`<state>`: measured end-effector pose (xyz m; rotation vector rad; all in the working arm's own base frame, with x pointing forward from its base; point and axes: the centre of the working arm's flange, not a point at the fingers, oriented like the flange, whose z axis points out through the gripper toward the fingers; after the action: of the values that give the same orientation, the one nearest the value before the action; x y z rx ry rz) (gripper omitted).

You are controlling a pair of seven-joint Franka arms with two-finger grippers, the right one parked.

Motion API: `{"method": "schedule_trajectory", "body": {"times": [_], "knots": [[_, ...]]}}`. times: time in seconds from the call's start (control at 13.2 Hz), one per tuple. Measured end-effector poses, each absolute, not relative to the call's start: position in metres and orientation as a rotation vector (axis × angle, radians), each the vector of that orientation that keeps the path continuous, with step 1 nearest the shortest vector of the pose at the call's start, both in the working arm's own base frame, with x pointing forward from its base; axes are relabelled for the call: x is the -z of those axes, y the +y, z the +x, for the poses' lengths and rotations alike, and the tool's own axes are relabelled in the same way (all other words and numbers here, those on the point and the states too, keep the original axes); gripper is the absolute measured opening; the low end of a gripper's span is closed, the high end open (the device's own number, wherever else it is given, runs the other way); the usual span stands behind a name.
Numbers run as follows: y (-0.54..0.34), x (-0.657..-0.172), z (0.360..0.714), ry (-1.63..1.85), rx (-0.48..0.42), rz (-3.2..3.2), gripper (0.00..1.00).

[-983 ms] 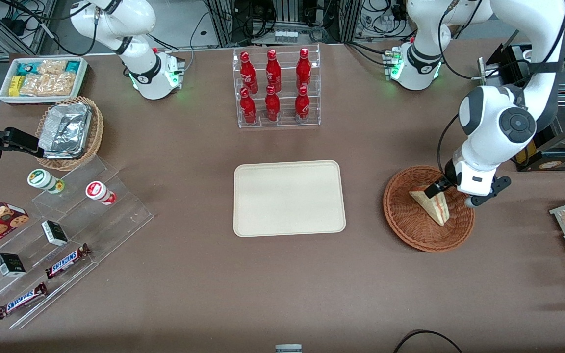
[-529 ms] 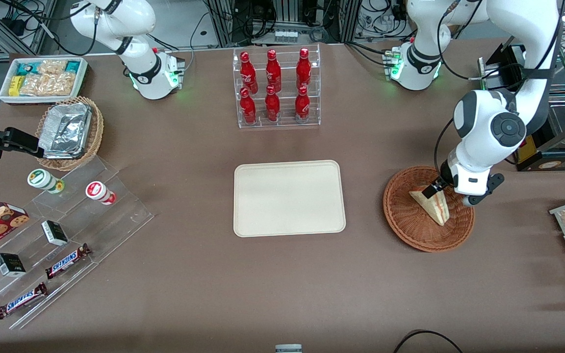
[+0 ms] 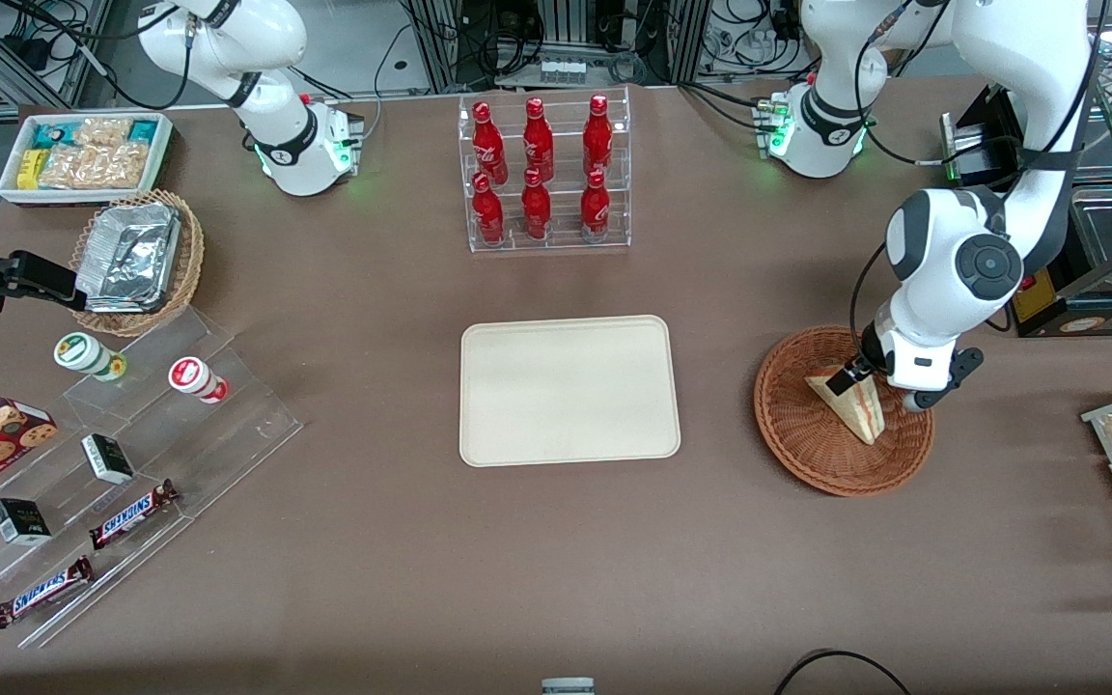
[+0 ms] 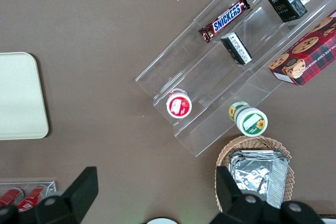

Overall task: Place sandwich from basket to tray
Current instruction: 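Lower the open left gripper around the wrapped sandwich in the basket, then close the left gripper on the sandwich, then lift the sandwich and carry it over the cream tray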

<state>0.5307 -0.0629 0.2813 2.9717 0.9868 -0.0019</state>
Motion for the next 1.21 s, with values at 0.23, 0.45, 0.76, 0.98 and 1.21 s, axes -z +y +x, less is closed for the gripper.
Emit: {"method": "schedule_trajectory", "body": {"times": [0.23,0.45,0.76,0.98,1.21], "knots": [[-0.062,-0.267,0.533,0.991,-0.008,2.969,1.00],[-0.061,-0.256,0.534,0.993,-0.009,2.968,1.00],[-0.060,-0.246,0.533,0.999,0.012,2.973,0.85],[-0.059,-0.245,0.530,1.004,0.047,2.982,0.52],[-0.060,-0.259,0.534,0.981,0.125,3.011,0.33]]}}
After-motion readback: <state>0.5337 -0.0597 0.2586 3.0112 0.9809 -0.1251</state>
